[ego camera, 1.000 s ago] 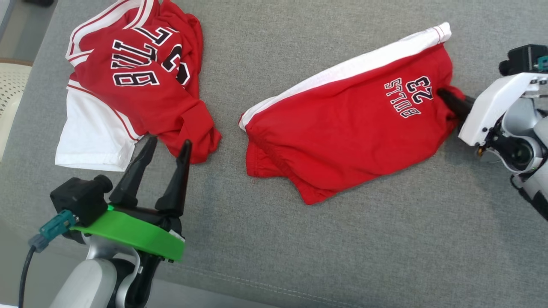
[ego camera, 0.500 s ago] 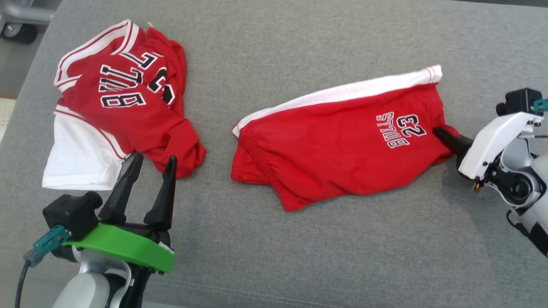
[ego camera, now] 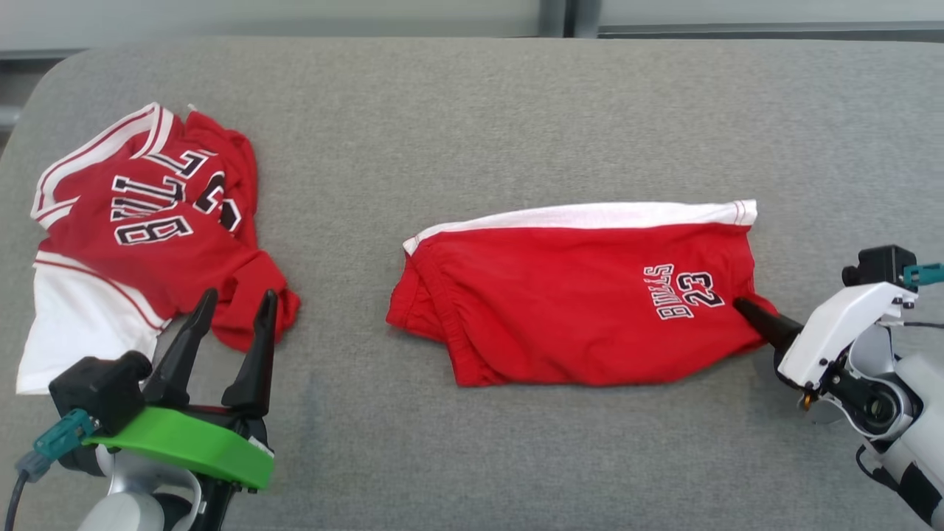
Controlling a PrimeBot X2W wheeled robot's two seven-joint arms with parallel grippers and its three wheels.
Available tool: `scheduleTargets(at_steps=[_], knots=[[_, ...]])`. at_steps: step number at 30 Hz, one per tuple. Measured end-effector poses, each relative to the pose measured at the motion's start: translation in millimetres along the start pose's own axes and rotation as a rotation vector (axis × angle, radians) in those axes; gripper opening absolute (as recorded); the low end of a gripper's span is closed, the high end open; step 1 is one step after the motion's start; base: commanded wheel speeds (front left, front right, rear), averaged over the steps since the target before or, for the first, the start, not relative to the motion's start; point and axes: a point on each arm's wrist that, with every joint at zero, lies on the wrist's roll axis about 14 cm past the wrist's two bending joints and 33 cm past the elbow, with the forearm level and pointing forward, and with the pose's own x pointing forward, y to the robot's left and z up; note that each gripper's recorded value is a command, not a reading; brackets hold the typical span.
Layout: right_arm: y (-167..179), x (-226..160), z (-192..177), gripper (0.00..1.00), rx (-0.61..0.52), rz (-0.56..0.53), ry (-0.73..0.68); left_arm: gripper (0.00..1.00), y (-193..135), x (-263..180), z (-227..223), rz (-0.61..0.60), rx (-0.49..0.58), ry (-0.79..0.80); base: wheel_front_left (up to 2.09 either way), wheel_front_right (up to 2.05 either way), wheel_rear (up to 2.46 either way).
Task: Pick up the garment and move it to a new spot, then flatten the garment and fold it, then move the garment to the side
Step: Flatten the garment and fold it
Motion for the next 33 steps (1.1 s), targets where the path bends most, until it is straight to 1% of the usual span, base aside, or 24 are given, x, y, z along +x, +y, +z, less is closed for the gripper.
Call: scheduleTargets(at_steps=[4,5,6,7,8,11,15,18,22,33], knots=[[-7.6,-15.8,-4.5,0.00,0.032,-0.021,-0.034,1.00,-10.8,-1.3,-2.5,-0.035,0.000,0.007,0.00,0.00,0.00],[-9.9,-19.3,-4.0,0.17,0.038,-0.028,-0.044,1.00,-13.7,-1.4,-2.8,-0.044,-0.002,0.008,0.00,0.00,0.00],[-12.0,-22.6,-2.1,0.44,0.042,-0.034,-0.062,1.00,-16.4,-1.0,-3.0,-0.053,-0.003,0.009,0.00,0.00,0.00],[-13.3,-25.6,0.4,0.89,0.042,-0.038,-0.081,1.00,-19.2,-0.2,-2.8,-0.062,-0.003,0.008,0.00,0.00,0.00],[-14.7,-28.7,4.5,1.00,0.043,-0.042,-0.106,1.00,-21.9,0.5,-2.7,-0.071,-0.003,0.008,0.00,0.00,0.00],[-21.8,-38.0,12.5,1.00,0.049,-0.065,-0.152,1.00,-30.3,1.5,-1.7,-0.099,0.003,0.009,0.00,0.00,0.00],[-22.3,-38.4,13.7,1.00,0.048,-0.073,-0.163,1.00,-33.0,1.1,2.6,-0.109,0.015,-0.005,0.00,0.00,0.00],[-22.9,-38.0,15.9,1.00,0.023,-0.085,-0.174,1.00,-34.3,-0.9,4.3,-0.114,0.029,-0.010,0.00,0.00,0.00],[-22.2,-34.2,11.3,1.00,-0.002,-0.094,-0.152,1.00,-34.8,-4.4,7.1,-0.116,0.038,-0.016,0.00,0.00,0.00],[-34.4,-22.0,-0.7,1.00,-0.062,-0.176,-0.081,1.00,-29.1,-15.7,17.1,-0.091,0.056,-0.034,0.00,0.00,0.00]])
